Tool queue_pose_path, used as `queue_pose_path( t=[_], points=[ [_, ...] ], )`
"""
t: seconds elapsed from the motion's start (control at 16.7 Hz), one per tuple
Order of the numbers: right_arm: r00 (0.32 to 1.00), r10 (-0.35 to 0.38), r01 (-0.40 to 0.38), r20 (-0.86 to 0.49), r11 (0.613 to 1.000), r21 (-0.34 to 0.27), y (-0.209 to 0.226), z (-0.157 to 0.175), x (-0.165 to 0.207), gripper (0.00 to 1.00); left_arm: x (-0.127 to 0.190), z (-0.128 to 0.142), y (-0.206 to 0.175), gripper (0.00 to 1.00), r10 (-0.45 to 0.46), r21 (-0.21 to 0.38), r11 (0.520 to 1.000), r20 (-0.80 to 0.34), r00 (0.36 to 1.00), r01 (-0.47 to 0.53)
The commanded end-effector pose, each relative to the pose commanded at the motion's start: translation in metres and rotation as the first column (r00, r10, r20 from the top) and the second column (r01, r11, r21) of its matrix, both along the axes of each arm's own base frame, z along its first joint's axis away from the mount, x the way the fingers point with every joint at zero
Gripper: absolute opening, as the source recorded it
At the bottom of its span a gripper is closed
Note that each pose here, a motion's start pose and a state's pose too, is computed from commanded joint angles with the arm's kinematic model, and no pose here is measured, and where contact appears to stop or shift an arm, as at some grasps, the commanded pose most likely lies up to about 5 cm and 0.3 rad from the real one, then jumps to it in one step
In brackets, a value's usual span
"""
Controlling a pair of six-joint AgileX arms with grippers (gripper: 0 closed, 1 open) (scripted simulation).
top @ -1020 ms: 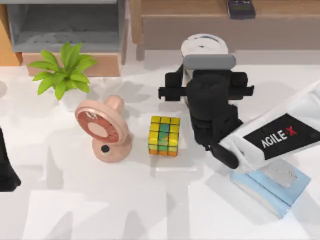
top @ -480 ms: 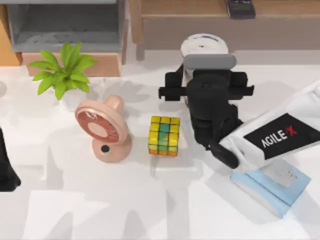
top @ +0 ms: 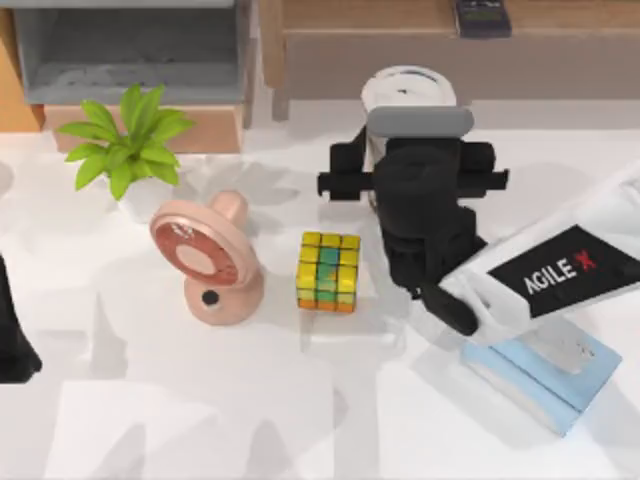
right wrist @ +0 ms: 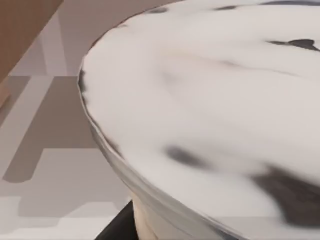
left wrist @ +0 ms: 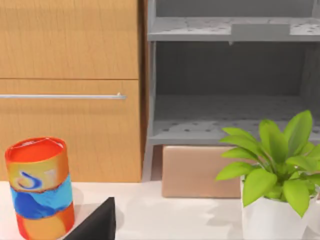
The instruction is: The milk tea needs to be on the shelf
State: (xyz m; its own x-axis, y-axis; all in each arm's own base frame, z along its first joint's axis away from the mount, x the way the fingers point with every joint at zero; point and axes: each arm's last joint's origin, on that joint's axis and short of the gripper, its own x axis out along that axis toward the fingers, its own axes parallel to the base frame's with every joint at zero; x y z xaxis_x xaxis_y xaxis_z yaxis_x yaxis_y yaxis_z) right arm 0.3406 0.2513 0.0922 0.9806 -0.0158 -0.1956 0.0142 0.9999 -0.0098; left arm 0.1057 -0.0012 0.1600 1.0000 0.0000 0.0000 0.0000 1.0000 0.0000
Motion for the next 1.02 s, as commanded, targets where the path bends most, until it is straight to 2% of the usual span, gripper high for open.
queue_pose_path(
  t=[0.42,0.48,0.78,1.02],
  points=[
    [1.000,0.000,0.000,-0.003,1.000,-0.001,0.000,0.005,0.000,0.00,0.000,0.000,0.000,1.00,0.000,0.000,1.000,0.000,1.000,0.000],
    [1.000,0.003,-0.003,0.014,1.000,0.013,0.001,0.012,0.001,0.00,0.000,0.000,0.000,1.00,0.000,0.000,1.000,0.000,1.000,0.000],
    [0.992,0.056,-0.066,0.113,0.994,0.088,0.005,0.071,0.007,0.00,0.000,0.000,0.000,1.00,0.000,0.000,1.000,0.000,1.000,0.000],
    [0.982,0.101,-0.117,0.158,0.988,0.097,-0.012,0.123,0.015,0.00,0.000,0.000,0.000,1.00,0.000,0.000,1.000,0.000,1.000,0.000]
  ],
)
